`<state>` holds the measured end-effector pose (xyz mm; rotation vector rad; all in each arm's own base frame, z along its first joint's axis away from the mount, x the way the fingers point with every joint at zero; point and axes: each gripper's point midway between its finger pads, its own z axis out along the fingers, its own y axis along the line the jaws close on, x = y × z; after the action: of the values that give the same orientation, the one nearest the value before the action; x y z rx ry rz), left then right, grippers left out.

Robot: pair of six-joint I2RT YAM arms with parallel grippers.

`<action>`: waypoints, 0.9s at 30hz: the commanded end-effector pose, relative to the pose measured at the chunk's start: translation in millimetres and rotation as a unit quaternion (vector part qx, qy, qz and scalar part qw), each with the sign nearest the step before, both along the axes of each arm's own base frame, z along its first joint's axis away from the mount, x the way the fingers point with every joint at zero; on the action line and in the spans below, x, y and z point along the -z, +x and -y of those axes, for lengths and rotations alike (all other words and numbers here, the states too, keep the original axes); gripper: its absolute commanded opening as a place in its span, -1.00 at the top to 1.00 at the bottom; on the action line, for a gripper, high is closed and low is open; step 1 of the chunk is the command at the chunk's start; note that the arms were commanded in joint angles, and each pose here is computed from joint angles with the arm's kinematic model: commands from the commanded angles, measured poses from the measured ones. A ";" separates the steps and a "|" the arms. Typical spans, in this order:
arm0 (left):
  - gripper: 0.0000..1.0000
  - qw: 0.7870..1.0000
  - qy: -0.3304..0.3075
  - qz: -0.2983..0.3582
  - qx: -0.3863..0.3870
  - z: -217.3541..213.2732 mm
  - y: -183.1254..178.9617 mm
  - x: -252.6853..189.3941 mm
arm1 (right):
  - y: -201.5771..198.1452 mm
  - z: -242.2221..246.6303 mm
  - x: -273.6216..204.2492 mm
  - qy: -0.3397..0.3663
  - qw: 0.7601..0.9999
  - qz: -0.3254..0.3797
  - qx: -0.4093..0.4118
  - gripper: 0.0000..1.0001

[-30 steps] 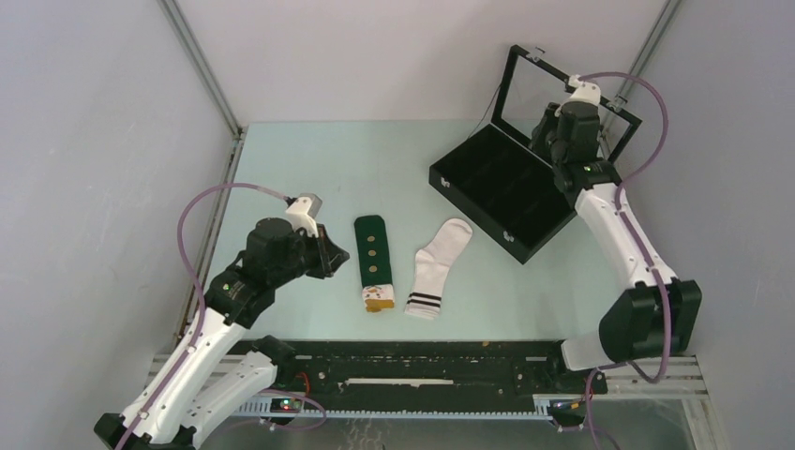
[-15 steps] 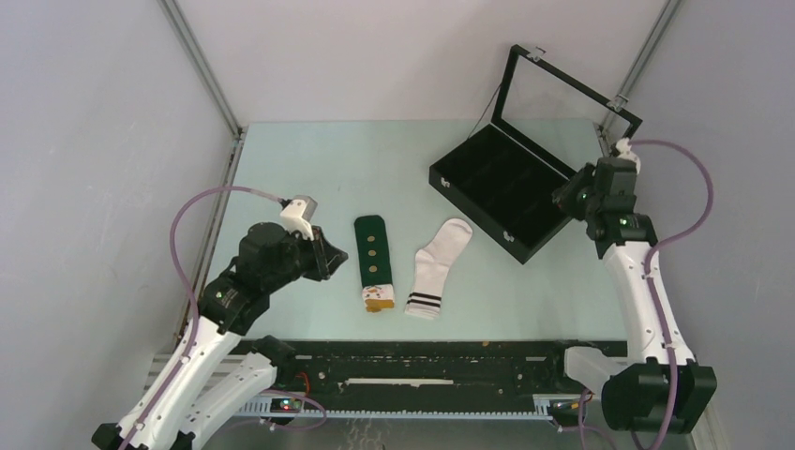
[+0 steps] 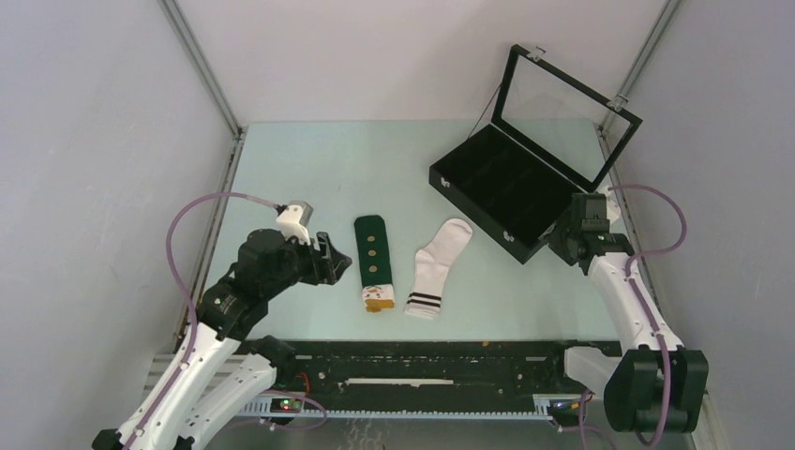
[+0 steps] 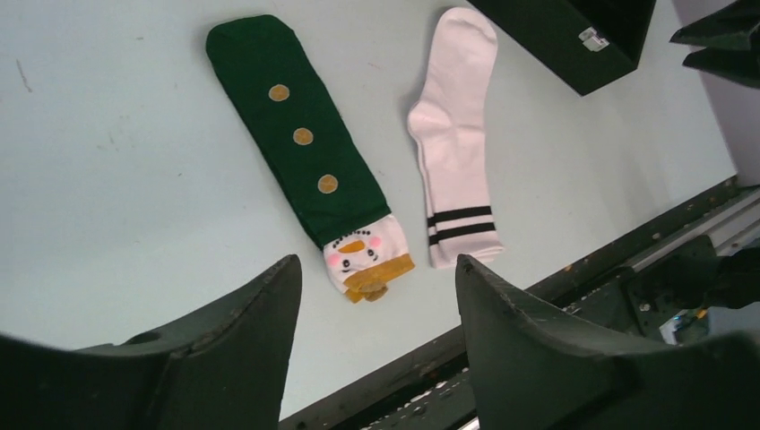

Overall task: Roll the socks
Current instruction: Open the storage box at the center of the board, then move the storage box to the center of the board.

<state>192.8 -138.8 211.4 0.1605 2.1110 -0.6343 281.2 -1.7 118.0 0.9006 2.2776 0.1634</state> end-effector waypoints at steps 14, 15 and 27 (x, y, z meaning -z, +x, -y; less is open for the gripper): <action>-0.95 0.999 0.025 0.013 -0.024 -14.7 1.1 -2.3 | 29.2 -6.1 24.4 -0.009 0.996 0.000 0.092 -0.18; -0.95 0.999 0.026 0.012 -0.025 -14.9 1.1 -1.7 | 29.9 -4.8 26.8 -0.011 0.995 -0.003 0.097 -0.17; -0.95 0.999 0.028 0.009 -0.030 -15.4 4.1 4.8 | 34.8 -8.4 47.1 -0.011 0.995 -0.027 0.095 0.06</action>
<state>191.8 -125.5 203.8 0.1296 2.1363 -0.5550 306.7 7.5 67.9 1.1057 2.2678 0.0313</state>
